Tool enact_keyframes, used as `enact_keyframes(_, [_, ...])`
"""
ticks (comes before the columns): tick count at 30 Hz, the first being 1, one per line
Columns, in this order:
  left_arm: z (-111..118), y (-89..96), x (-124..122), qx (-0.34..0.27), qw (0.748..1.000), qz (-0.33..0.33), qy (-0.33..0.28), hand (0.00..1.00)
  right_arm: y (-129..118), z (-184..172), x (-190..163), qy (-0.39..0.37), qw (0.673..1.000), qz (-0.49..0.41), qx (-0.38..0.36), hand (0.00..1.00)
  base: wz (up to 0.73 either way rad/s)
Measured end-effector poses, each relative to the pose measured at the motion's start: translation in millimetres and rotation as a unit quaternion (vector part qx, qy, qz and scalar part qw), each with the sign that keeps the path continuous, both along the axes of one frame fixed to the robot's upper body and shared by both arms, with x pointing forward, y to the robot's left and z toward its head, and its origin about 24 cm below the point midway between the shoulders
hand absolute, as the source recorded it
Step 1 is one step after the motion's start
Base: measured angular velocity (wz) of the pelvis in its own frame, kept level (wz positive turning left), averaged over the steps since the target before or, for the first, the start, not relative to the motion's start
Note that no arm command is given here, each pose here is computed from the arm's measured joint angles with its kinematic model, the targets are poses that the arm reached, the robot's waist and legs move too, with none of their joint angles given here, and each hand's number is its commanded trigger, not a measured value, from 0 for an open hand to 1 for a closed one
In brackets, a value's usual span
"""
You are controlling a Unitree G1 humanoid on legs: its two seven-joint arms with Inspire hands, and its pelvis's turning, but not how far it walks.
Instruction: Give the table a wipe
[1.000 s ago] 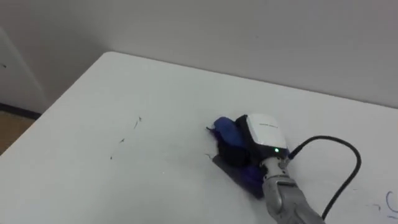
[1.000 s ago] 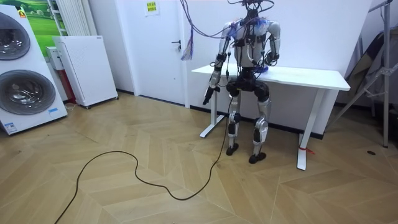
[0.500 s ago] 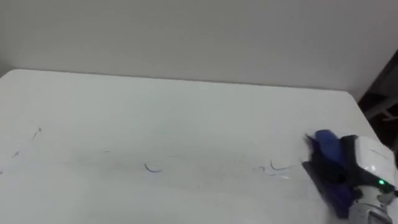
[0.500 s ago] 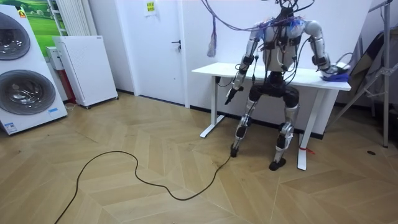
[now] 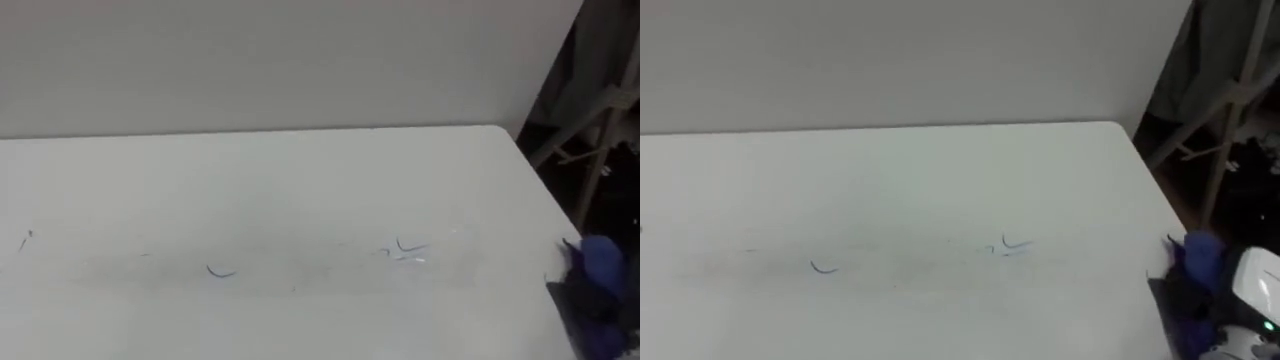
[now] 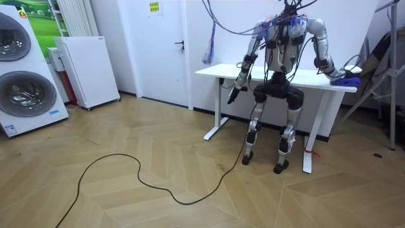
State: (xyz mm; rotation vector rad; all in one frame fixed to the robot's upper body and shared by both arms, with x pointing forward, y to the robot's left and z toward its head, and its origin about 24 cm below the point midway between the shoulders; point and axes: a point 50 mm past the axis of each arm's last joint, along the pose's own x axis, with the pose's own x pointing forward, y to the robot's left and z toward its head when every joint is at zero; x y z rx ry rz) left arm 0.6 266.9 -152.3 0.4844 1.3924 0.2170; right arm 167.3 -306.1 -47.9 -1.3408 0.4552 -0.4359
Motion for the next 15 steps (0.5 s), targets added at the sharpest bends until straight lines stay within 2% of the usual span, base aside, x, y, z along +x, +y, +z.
enact_keyframes(3, [-1.3, -5.8, 19.4, 0.005, 1.000, -0.020, -0.019, 0.00, 65.4, -0.9, 21.6, 0.005, 0.992, 0.124, 0.030, 1.00, -0.01])
enact_keyframes(4, [-1.9, -7.8, 20.2, 0.004, 1.000, -0.025, -0.018, 0.00, 78.2, -0.2, 24.9, 0.007, 0.988, 0.149, 0.029, 1.00, 0.16])
enact_keyframes(6, [-3.5, -13.5, 25.8, -0.003, 0.999, -0.039, -0.021, 0.00, 128.4, 0.3, 37.1, 0.014, 0.971, 0.231, 0.062, 1.00, 0.16])
enact_keyframes(8, [-4.2, -16.1, 27.5, -0.007, 0.999, -0.041, -0.023, 0.00, 155.8, 2.6, 45.6, 0.021, 0.955, 0.285, 0.082, 1.00, 0.28])
enact_keyframes(11, [-4.5, -16.6, 22.8, -0.007, 0.999, -0.038, -0.017, 0.00, 177.3, 8.8, 55.9, 0.026, 0.939, 0.331, 0.087, 1.00, 0.15])
enact_keyframes(12, [-4.5, -16.5, 22.1, -0.007, 0.999, -0.037, -0.016, 0.00, 178.5, 8.6, 56.1, 0.028, 0.939, 0.332, 0.088, 1.00, 0.13])
enact_keyframes(15, [-5.1, -16.1, -0.8, -0.008, 0.999, -0.027, 0.017, 0.00, 175.8, 1.4, 52.7, 0.043, 0.939, 0.330, 0.089, 1.00, 0.17])
